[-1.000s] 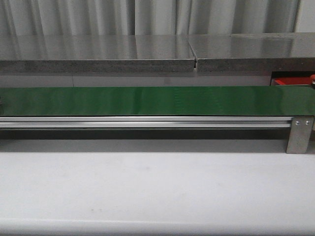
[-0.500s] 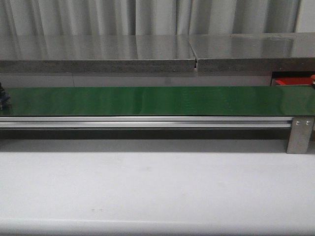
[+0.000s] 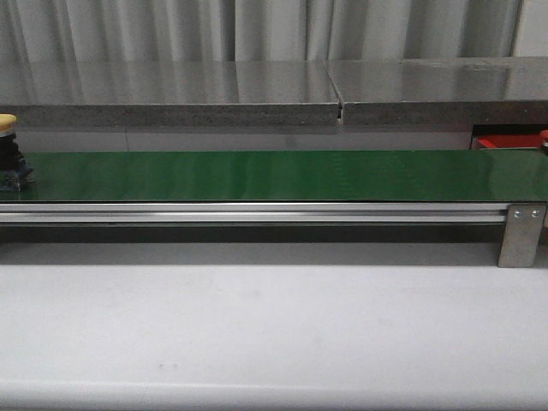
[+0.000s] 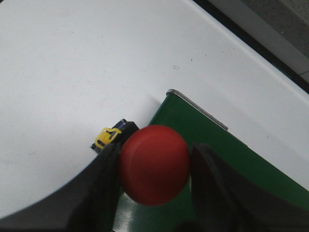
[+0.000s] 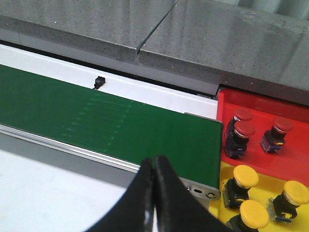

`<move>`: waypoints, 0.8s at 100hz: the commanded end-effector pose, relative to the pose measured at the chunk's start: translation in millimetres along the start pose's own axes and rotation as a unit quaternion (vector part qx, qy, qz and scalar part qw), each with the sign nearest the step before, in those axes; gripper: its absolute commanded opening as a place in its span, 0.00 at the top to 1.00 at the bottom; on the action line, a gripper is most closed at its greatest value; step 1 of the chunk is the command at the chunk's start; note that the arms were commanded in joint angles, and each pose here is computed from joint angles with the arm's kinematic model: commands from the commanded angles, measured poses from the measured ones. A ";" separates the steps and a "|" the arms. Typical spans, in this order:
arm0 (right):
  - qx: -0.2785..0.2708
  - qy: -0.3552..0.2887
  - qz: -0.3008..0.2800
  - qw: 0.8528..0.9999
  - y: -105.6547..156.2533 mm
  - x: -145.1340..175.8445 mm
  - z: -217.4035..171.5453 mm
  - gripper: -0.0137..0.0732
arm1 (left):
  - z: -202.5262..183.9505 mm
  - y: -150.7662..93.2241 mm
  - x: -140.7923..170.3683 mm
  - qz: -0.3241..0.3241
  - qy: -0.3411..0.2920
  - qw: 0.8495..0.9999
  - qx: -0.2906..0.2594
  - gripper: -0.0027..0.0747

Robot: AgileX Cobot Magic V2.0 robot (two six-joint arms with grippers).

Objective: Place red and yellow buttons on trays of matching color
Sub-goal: 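Set the red button on the green belt and open the left gripper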

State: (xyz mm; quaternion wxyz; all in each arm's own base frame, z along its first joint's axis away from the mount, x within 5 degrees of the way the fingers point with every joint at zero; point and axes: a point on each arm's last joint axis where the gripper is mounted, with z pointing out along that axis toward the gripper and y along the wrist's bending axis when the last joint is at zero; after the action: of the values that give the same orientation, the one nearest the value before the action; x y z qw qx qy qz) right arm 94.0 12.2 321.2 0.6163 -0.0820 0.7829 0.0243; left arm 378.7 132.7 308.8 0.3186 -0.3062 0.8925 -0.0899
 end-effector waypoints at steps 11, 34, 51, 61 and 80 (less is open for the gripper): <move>0.018 -0.041 -0.002 0.999 -3.3 -13.3 -3.0 0.98 | -22.2 -22.7 -0.2 0.015 -0.038 0.999 0.034 0.75; 0.018 -0.041 -0.002 0.999 -3.3 -13.3 -3.0 0.98 | -7.0 -28.0 15.3 0.014 -0.027 0.999 0.041 0.75; 0.018 -0.041 -0.002 0.999 -3.3 -13.3 -3.0 0.98 | -0.4 -25.5 22.2 0.003 -0.018 0.999 0.043 0.75; 0.018 -0.041 -0.002 0.999 -3.3 -13.3 -3.0 0.98 | 3.4 -22.9 26.4 0.001 -0.012 0.999 0.039 0.74; 0.018 -0.041 -0.002 0.999 -3.3 -13.3 -3.0 0.98 | 4.5 -22.3 28.7 -0.001 -0.004 0.999 0.039 0.59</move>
State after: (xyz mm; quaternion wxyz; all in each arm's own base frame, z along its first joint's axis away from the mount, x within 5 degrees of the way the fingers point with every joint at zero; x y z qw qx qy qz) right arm 94.0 12.2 321.2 0.6163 -0.0820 0.7829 0.0243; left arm 376.5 101.7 266.9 0.2748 -0.2972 0.9073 -0.1138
